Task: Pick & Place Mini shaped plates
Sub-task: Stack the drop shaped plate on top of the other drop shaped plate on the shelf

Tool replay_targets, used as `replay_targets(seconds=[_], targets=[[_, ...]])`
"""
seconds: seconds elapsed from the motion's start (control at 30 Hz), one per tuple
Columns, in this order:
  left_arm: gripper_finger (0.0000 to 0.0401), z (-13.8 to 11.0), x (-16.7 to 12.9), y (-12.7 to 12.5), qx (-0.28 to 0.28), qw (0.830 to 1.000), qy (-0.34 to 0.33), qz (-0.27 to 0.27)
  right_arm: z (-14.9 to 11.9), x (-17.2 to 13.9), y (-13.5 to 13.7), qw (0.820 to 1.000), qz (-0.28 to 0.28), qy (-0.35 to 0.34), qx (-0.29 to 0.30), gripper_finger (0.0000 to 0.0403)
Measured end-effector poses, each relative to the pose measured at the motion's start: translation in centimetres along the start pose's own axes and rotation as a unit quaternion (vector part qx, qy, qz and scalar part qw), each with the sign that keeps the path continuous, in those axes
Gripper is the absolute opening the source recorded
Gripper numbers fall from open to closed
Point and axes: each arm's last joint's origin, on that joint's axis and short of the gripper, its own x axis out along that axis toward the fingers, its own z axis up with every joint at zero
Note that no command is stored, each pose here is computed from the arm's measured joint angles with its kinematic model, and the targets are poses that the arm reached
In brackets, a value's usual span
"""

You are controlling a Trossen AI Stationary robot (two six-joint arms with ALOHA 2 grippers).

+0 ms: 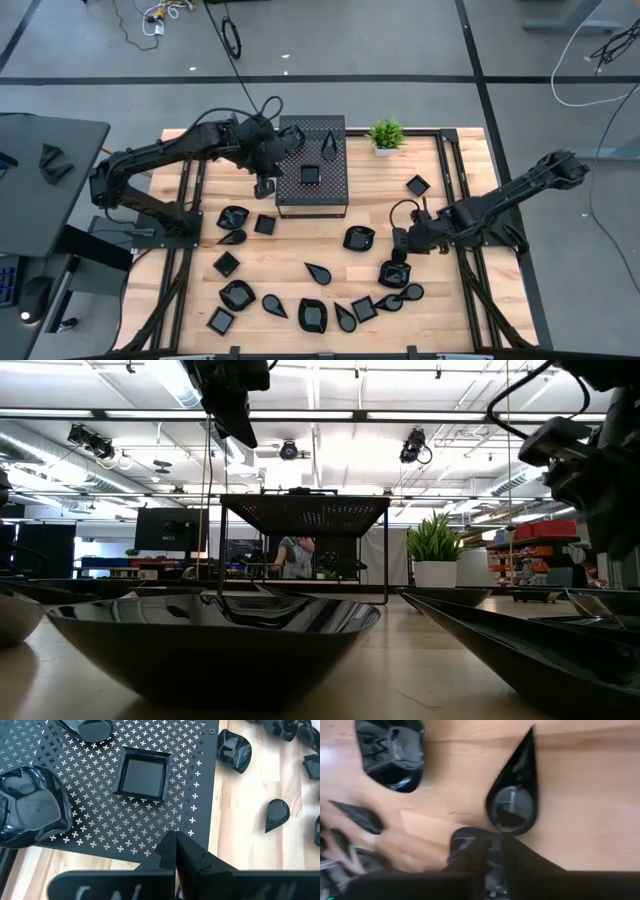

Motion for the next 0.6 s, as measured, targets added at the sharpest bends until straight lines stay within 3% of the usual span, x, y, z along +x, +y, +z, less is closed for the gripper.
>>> replay_targets(seconds=[0.17, 0.27, 0.47, 0.6], targets=[[0.0003, 0.1, 0.0, 0.0, -0.012, 1.000, -0.003, 0.001, 0.4, 0.5, -1.1, 0.998, -0.036, 0.001, -0.051, 0.0124], [0.0003, 0.2, 0.0, 0.0, -0.019, 1.000, -0.012, 0.002, 0.6, 1.1, -1.8, 0.997, -0.050, 0.000, -0.052, 0.0141], [0.0003, 0.5, 0.0, 0.1, -0.022, 0.999, -0.028, 0.005, 0.9, 2.3, -2.1, 0.997, -0.005, -0.013, -0.082, 0.0136], [0.0003, 0.6, 0.0, 0.1, -0.013, 0.999, -0.032, 0.005, 1.0, 2.9, -2.7, 0.996, -0.007, -0.002, -0.088, 0.0120]])
